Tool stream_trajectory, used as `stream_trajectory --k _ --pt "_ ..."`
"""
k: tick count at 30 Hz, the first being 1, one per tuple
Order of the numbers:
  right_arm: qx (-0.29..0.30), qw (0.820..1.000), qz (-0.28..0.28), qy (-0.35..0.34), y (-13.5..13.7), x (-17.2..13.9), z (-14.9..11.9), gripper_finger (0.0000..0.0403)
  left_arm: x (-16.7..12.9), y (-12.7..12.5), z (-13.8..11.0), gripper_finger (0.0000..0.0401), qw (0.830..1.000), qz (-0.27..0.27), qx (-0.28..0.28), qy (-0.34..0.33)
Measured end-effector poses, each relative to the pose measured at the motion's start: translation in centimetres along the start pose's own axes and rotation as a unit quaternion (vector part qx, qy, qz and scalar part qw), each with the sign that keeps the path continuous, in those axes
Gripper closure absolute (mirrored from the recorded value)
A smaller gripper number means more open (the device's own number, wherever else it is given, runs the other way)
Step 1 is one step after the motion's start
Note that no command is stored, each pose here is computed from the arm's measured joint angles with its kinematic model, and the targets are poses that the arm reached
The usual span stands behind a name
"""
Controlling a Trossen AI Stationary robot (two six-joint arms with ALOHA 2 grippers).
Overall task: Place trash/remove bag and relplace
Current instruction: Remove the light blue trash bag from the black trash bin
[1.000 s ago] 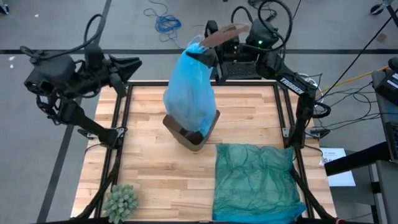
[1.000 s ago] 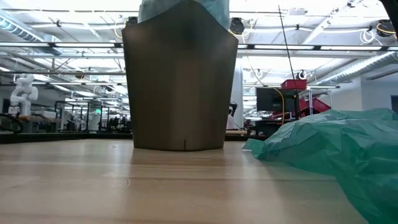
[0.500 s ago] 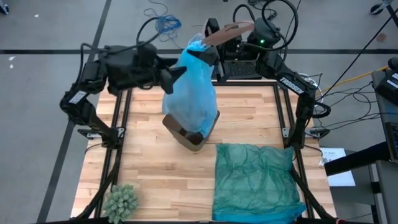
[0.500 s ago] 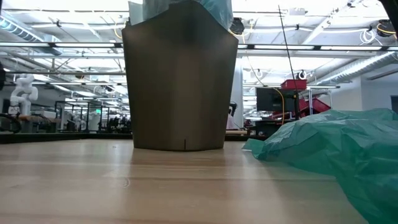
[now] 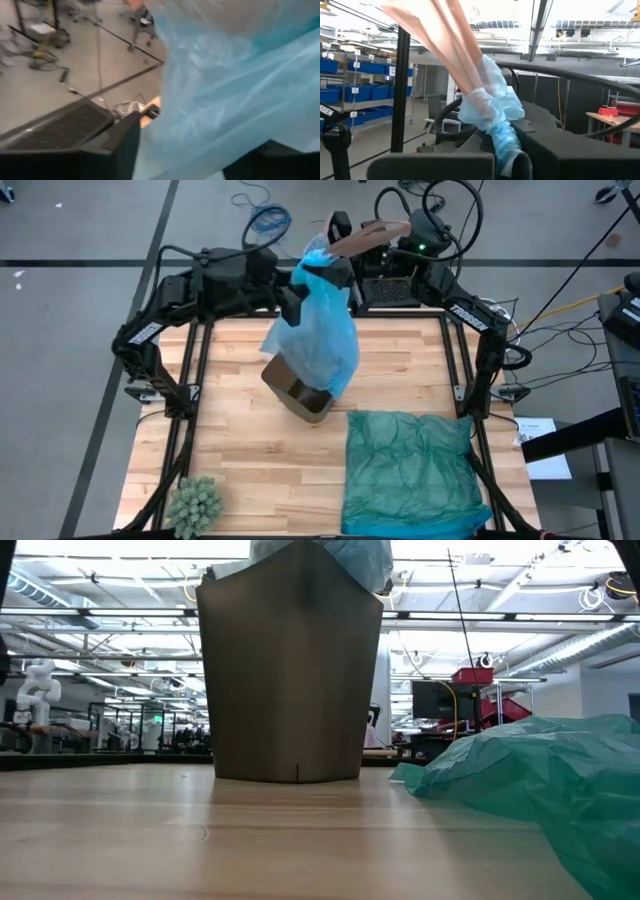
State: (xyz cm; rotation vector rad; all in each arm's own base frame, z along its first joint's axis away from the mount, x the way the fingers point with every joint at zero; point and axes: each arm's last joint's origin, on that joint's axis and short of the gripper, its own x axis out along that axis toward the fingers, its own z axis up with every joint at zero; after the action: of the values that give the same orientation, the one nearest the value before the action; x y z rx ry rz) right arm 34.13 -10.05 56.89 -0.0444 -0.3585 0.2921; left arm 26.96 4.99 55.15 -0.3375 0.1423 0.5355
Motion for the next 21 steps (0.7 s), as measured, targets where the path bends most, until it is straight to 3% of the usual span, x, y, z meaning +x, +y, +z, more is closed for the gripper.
stream_trajectory --k 4,7,21 --pt "0.005 1.0 -0.002 0.0 0.0 0.0 0.0 0.0402 0.0 0.3 0.7 0.0298 0.997 0.049 0.042 -0.043" --pt "0.011 1.0 0.0 -0.002 0.0 0.0 0.1 0.0395 -0.2 0.4 1.4 0.0382 0.993 0.056 0.071 -0.074" --pt "0.038 0.999 -0.024 -0.001 -1.5 -1.1 0.4 0.0292 -3.7 4.0 3.3 0.04 0.968 0.187 0.128 -0.108"
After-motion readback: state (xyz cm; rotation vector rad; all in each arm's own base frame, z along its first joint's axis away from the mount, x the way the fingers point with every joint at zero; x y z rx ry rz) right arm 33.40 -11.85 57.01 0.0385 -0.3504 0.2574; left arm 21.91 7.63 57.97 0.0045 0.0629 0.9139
